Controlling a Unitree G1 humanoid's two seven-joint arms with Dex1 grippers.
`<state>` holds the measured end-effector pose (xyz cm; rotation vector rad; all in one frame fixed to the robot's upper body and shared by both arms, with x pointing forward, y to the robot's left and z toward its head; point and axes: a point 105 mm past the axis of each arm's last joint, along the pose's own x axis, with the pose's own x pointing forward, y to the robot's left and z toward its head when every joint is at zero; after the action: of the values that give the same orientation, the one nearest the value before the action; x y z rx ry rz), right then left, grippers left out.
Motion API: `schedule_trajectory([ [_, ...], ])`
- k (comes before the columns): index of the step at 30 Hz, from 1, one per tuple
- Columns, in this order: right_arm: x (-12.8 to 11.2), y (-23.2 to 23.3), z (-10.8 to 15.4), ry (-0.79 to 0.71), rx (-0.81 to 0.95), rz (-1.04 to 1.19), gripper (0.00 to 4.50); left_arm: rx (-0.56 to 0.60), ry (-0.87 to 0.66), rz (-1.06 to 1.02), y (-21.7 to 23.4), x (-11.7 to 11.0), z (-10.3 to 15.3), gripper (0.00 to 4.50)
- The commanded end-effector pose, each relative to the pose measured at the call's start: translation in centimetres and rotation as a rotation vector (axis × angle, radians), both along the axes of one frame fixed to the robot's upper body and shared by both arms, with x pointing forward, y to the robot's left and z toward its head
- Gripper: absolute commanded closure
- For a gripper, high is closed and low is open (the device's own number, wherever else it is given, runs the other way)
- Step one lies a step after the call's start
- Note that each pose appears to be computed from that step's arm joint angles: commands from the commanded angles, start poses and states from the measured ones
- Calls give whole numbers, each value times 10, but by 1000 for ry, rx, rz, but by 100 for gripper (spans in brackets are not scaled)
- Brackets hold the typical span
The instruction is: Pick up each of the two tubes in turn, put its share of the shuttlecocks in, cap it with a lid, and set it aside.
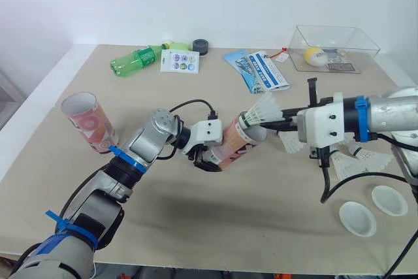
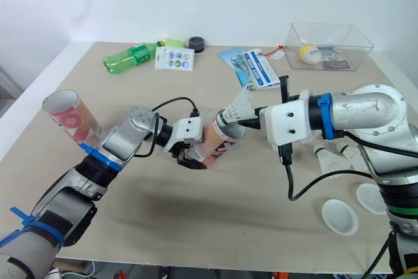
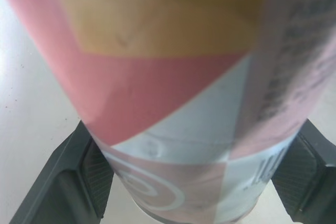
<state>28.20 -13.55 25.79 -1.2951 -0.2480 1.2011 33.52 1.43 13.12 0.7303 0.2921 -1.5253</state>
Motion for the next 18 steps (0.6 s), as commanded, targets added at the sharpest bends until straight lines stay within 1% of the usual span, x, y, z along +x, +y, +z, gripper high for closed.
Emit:
schedule_trajectory([
  [1,-7,5,15,-24,21,28,226,-26,-30,1,-4,0,9,81],
  [3,-10,5,23,-4,87,26,136,-25,-33,13,-3,2,9,81],
  [4,-12,5,32,8,154,21,82,-24,-35,16,-2,3,9,81],
  [6,-13,-1,53,61,345,-25,1,-21,-35,21,-1,4,8,81],
  [8,-10,-18,60,130,466,-124,1,-19,-36,26,1,5,7,81],
  [11,-1,-50,56,204,654,-315,1,-17,-36,26,2,4,7,81],
  [12,5,-64,42,251,740,-422,1,-16,-37,27,2,4,7,81],
  [15,8,-92,-21,396,921,-715,1,-14,-38,29,3,5,7,81],
  [17,1,-91,-51,456,971,-790,1,-12,-39,31,4,5,7,81],
  [18,-1,-90,-60,474,984,-819,1,-11,-40,32,4,6,7,81],
])
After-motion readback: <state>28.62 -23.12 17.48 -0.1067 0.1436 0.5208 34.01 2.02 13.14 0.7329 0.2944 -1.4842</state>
